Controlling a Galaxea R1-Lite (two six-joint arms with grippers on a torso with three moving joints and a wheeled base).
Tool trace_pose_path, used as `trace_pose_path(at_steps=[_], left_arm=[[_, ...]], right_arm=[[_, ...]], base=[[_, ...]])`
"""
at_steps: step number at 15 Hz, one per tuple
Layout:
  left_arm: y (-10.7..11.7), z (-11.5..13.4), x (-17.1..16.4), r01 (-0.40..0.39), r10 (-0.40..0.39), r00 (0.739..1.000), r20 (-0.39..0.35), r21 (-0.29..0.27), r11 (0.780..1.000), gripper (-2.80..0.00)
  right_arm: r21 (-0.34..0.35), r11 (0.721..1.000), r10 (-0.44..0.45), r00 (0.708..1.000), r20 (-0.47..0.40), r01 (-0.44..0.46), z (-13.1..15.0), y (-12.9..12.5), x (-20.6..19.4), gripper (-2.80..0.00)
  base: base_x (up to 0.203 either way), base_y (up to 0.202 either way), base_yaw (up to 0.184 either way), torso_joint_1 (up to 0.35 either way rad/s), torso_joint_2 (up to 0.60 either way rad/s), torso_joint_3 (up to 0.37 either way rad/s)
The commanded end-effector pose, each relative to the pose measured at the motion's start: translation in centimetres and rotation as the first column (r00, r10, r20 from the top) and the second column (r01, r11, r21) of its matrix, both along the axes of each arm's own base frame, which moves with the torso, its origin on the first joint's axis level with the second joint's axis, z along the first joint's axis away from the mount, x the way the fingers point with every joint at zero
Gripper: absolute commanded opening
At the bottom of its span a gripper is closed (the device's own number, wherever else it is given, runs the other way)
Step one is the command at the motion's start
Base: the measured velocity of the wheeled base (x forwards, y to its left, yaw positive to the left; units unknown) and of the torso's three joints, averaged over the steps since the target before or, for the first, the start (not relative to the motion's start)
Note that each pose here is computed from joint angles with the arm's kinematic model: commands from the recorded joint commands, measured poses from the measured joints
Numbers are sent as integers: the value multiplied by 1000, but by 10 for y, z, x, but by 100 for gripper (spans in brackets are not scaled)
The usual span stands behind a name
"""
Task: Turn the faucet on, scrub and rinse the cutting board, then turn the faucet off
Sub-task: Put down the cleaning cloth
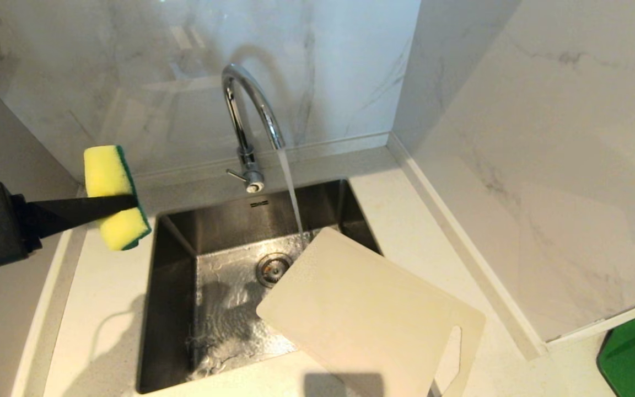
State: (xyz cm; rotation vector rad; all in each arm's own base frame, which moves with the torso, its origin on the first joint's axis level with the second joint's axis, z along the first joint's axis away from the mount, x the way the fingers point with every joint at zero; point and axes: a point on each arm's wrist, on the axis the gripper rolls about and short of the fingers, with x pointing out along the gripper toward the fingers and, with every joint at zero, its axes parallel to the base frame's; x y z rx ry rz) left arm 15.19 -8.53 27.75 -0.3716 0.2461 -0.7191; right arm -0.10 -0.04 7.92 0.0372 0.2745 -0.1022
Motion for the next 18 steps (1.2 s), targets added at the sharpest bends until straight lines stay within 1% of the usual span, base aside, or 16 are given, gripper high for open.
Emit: trace_pose_path(at_steps=[1, 7, 8, 10, 11, 12, 15, 16, 18], left_arm=[[2, 1, -4, 3, -3, 1000, 7, -7, 1000, -280], [2, 3, -5, 5, -4, 1000, 12, -14, 1000, -280], [3, 4, -5, 5, -4, 1000, 15, -16, 1000, -280], [2, 7, -5, 5, -4, 1000, 24, -20, 1000, -280], [2, 7, -4, 6, -6, 1000, 23, -20, 1000, -280], [1, 7, -3, 6, -6, 1000, 21, -19, 1000, -280], [1, 9, -3, 6, -6, 1000, 26, -22, 1000, -280], [2, 9, -3, 6, -5, 1000, 28, -23, 1000, -280], [3, 7, -5, 5, -4, 1000, 23, -20, 1000, -280]], right_arm=[[5, 1000, -1, 1000, -5, 1, 0, 0, 0, -280], [6, 1000, 0, 1000, -3, 0, 0, 0, 0, -280], [5, 1000, 21, 1000, 6, -21, 0, 0, 0, -280], [1, 999, 53, 997, 61, -53, -1, 0, -5, -280], [-1, 998, 55, 992, 111, -56, -1, 0, -9, -280], [-3, 998, 57, 988, 141, -57, -1, 0, -11, -280], [-10, 998, 60, 963, 262, -59, -4, 0, -21, -280], [-10, 998, 60, 959, 277, -59, -4, 0, -22, -280], [-5, 998, 58, 959, 276, -59, -4, 0, -22, -280]], base=[[0, 0, 0, 0, 0, 0], [0, 0, 0, 0, 0, 0], [0, 0, 0, 0, 0, 0], [0, 0, 0, 0, 0, 0], [0, 0, 0, 0, 0, 0], [0, 0, 0, 0, 0, 0], [0, 0, 0, 0, 0, 0], [0, 0, 0, 0, 0, 0], [0, 0, 0, 0, 0, 0]])
